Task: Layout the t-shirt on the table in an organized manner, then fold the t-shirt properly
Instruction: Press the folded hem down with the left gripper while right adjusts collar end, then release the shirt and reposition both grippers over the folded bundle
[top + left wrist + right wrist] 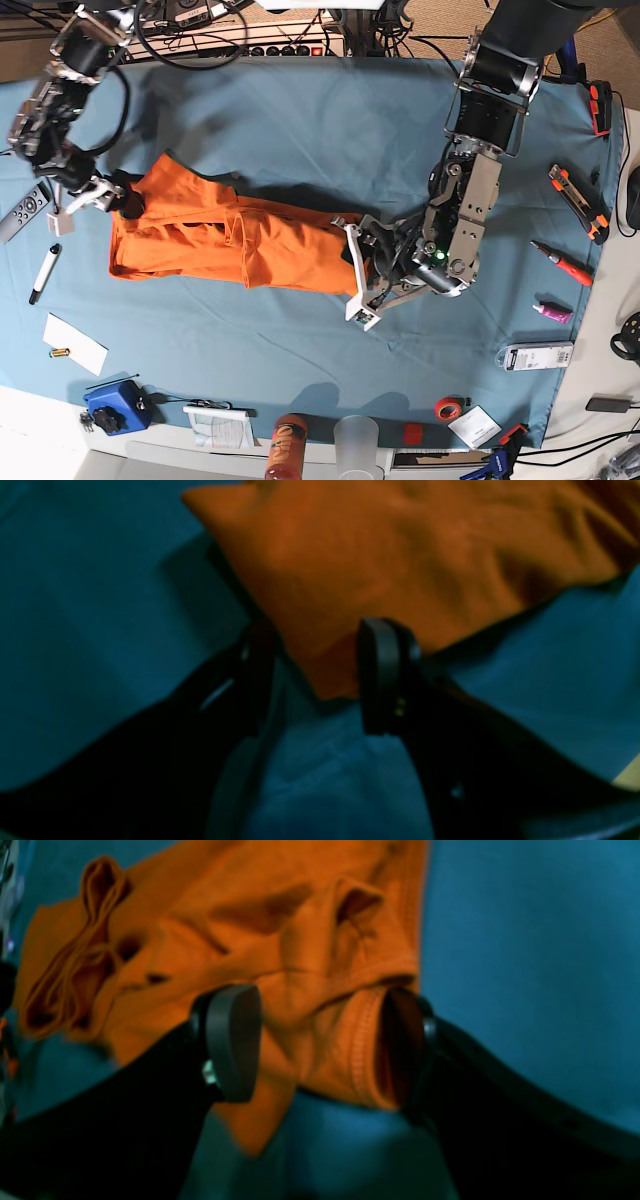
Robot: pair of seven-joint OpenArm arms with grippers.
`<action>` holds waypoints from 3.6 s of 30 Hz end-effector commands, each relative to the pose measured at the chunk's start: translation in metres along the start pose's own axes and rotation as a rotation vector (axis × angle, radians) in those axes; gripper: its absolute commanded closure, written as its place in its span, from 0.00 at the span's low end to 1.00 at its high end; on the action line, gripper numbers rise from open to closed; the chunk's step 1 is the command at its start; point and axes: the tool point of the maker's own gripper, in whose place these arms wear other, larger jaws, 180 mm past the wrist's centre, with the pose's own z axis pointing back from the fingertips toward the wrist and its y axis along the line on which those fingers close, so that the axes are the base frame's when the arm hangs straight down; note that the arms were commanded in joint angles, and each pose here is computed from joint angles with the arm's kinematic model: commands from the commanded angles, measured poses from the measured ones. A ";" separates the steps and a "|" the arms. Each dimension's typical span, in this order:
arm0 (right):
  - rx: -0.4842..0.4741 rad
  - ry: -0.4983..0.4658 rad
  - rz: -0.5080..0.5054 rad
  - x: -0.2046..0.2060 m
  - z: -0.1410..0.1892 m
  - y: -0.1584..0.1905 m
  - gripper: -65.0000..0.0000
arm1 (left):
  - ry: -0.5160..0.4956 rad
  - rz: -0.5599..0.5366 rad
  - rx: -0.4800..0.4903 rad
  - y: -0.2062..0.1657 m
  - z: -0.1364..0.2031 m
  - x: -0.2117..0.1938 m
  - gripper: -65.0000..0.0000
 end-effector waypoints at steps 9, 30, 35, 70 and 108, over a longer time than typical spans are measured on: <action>-0.042 -0.082 -0.012 0.011 -0.010 0.002 0.42 | -0.059 -0.011 -0.014 -0.007 0.006 0.020 0.57; -0.054 -0.062 0.013 0.011 -0.008 0.000 0.68 | -0.067 -0.011 -0.014 -0.007 0.006 0.022 0.57; -0.042 0.032 0.111 0.017 0.002 -0.002 0.58 | -0.069 -0.011 -0.015 -0.007 0.006 0.022 0.57; 0.152 0.024 -0.146 0.025 -0.010 -0.019 0.55 | -0.042 0.014 -0.037 -0.015 -0.002 0.002 0.57; -0.246 -0.143 0.561 0.124 0.042 0.061 1.00 | -0.220 0.164 -0.016 -0.004 0.044 -0.011 0.57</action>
